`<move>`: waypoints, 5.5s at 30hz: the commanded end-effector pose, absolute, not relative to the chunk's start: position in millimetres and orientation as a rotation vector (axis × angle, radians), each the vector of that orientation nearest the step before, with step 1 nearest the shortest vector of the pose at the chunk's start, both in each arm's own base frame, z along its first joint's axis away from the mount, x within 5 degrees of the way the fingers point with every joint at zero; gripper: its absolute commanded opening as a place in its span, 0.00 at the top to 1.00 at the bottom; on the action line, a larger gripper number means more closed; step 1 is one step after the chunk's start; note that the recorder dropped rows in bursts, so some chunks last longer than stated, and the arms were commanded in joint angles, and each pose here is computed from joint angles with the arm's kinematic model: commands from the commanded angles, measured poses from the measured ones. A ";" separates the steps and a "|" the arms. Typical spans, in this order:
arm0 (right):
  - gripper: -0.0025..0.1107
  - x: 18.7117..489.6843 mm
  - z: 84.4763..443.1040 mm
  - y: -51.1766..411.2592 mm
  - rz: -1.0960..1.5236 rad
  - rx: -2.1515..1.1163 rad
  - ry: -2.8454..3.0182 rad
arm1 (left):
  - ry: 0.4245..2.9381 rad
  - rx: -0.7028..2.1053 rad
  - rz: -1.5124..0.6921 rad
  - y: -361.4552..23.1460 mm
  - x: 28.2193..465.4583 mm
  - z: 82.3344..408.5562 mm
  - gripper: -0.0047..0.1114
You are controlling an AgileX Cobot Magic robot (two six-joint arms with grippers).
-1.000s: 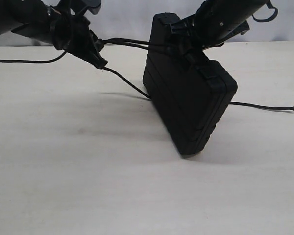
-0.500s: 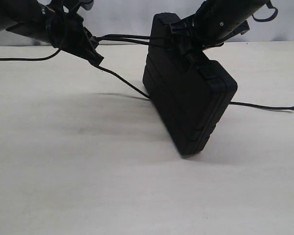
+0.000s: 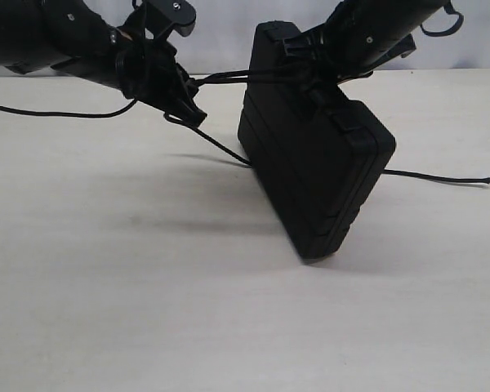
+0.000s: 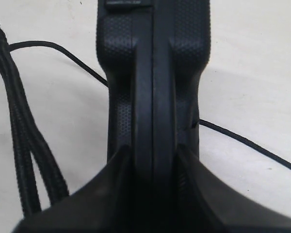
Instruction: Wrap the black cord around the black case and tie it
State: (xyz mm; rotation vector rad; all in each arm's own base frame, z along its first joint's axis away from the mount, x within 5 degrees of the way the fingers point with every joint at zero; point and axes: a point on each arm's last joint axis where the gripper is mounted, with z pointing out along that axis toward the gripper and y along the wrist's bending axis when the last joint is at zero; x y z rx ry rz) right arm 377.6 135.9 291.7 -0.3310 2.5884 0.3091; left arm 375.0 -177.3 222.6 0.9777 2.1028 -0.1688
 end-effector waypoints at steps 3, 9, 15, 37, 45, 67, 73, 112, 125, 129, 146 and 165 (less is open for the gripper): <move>0.94 377.1 294.2 136.2 0.320 -0.328 2.581 | 2.111 0.923 -0.059 -164.7 382.0 223.6 0.96; 0.94 377.1 294.2 136.2 0.320 -0.328 2.581 | 2.172 0.741 0.047 -153.0 386.9 224.9 0.96; 0.94 377.1 294.2 136.2 0.320 -0.328 2.581 | 2.214 0.795 0.161 -146.2 385.1 221.4 0.96; 0.94 377.1 294.2 136.2 0.320 -0.328 2.581 | 2.318 0.716 0.125 -142.1 362.7 249.1 0.96; 0.94 377.1 294.2 136.2 0.320 -0.328 2.581 | 2.211 0.850 0.162 -180.1 350.0 250.5 0.96; 0.94 377.1 294.2 136.2 0.320 -0.328 2.581 | 2.100 1.009 0.268 -205.4 338.5 250.8 0.96; 0.94 377.1 294.2 136.2 0.320 -0.328 2.581 | 2.111 0.983 0.150 -215.5 333.8 250.1 0.96; 0.94 379.5 297.8 142.0 0.424 -0.260 2.538 | 1.969 1.274 0.137 -264.0 292.8 252.2 0.45; 0.94 379.5 297.8 142.0 0.424 -0.260 2.538 | 1.865 1.381 0.049 -285.0 300.4 222.3 0.77; 0.94 379.5 297.8 142.0 0.424 -0.260 2.538 | 1.861 1.375 0.041 -285.3 300.3 223.6 0.96; 0.94 379.5 297.8 142.0 0.424 -0.260 2.538 | 1.778 1.296 -0.061 -290.7 299.5 240.2 0.96; 0.94 379.1 297.5 142.0 0.423 -0.261 2.544 | 1.832 1.387 0.091 -280.2 298.8 235.5 0.70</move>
